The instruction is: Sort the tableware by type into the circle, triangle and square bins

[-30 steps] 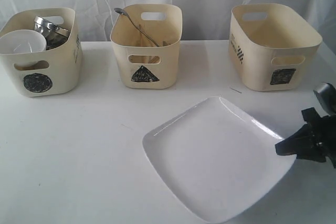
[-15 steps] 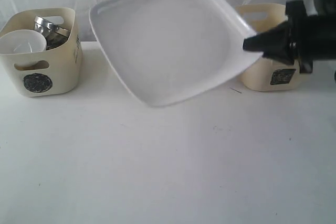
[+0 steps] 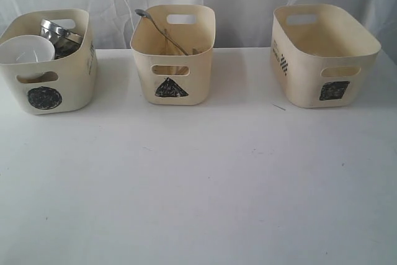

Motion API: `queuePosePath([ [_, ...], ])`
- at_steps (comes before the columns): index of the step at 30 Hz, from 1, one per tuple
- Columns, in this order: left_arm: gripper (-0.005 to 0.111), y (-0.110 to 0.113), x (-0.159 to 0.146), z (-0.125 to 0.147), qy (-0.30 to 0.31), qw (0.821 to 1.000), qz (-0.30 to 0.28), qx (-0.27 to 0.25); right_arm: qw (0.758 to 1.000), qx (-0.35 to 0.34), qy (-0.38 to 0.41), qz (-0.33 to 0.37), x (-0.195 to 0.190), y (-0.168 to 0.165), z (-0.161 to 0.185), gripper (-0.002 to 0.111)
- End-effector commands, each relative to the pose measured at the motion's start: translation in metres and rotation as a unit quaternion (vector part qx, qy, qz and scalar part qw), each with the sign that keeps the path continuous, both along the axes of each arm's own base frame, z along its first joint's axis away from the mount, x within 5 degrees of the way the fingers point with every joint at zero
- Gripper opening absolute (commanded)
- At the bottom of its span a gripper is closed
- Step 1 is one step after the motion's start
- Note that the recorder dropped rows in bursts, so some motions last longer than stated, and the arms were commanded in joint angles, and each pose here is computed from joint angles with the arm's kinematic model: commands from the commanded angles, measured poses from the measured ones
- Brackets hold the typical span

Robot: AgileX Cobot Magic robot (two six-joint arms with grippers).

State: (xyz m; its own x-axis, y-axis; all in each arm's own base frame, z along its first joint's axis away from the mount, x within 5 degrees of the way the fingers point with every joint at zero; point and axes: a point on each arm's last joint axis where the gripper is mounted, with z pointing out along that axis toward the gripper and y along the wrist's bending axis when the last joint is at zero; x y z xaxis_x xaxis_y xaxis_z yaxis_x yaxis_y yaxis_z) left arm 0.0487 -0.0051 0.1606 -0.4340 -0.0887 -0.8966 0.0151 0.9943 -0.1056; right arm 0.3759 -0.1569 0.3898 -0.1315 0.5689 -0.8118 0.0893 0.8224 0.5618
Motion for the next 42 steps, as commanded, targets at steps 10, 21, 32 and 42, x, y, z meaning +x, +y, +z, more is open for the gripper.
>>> queuePosePath([
  [10,0.0,-0.001,-0.001,-0.004,0.016,1.0,-0.004,-0.004,0.98,-0.177,0.057,-0.067,0.002,-0.023,-0.011,0.0],
  [21,0.0,-0.001,-0.001,-0.004,0.016,1.0,-0.004,-0.004,0.976,-0.189,0.105,-0.022,0.03,-0.015,-0.055,0.0],
  [32,0.0,-0.001,-0.001,-0.004,0.016,1.0,-0.004,-0.004,0.973,-0.194,0.121,0.011,0.037,-0.004,-0.066,0.025],
  [42,0.0,-0.001,-0.001,-0.004,0.016,1.0,-0.004,-0.004,0.983,-0.145,0.086,0.067,0.016,0.022,-0.026,0.022],
])
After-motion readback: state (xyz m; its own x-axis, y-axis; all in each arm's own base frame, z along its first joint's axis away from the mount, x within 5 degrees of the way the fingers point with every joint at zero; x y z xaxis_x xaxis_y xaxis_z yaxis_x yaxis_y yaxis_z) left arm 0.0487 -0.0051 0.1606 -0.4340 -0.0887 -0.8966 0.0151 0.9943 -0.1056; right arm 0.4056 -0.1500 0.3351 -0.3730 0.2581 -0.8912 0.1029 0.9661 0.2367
